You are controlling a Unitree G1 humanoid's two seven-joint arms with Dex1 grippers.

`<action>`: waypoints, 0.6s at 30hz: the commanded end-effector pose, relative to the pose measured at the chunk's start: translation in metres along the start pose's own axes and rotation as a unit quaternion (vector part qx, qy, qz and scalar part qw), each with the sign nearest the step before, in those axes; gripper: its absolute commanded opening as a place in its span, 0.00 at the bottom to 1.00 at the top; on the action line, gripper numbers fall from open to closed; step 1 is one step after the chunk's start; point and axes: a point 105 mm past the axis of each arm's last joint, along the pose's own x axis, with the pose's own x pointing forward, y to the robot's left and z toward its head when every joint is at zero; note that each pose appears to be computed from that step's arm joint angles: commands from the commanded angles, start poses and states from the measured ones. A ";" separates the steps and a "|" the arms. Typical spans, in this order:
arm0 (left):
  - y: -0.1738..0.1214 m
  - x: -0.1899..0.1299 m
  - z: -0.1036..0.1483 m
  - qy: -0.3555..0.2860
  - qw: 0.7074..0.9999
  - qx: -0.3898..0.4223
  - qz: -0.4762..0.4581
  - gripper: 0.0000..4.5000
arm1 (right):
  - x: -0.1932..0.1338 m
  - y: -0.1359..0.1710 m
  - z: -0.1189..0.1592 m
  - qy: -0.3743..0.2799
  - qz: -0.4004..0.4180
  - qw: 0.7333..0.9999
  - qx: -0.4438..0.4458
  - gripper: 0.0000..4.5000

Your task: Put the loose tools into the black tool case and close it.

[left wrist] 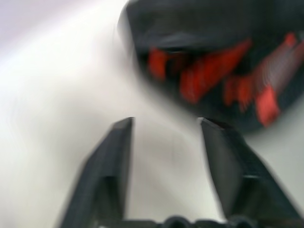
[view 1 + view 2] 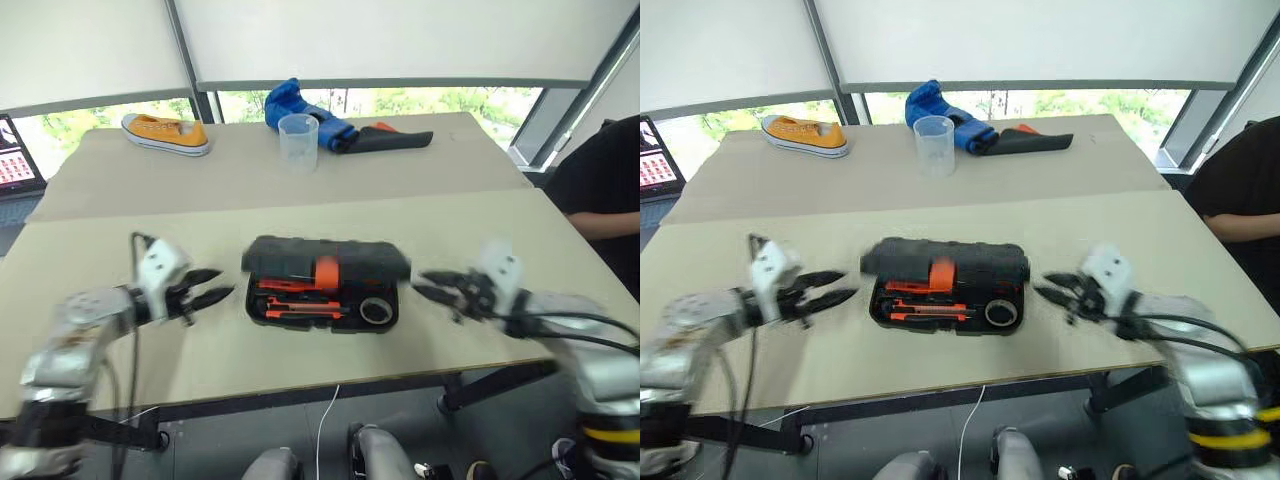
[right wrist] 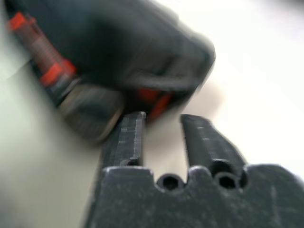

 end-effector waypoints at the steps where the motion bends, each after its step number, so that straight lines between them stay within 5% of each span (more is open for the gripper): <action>1: 0.014 -0.010 0.000 0.019 0.999 0.031 -0.012 0.70 | -0.006 0.024 -0.004 0.020 0.058 0.998 0.004 0.35; 3: 0.042 0.005 0.014 -0.006 0.999 0.044 0.031 0.70 | 0.001 0.023 -0.004 0.007 0.047 0.999 0.018 0.35; 8: 0.062 0.072 0.057 -0.051 0.991 0.120 0.031 0.35 | 0.024 0.035 -0.003 0.001 0.071 0.997 0.003 0.03; 13: 0.053 0.133 0.079 -0.045 0.981 0.189 -0.004 0.01 | 0.048 0.043 -0.007 0.015 0.099 0.994 -0.041 0.00; 18: 0.038 0.165 0.084 -0.032 0.970 0.239 -0.032 0.01 | 0.066 0.043 -0.007 0.016 0.115 0.991 -0.066 0.00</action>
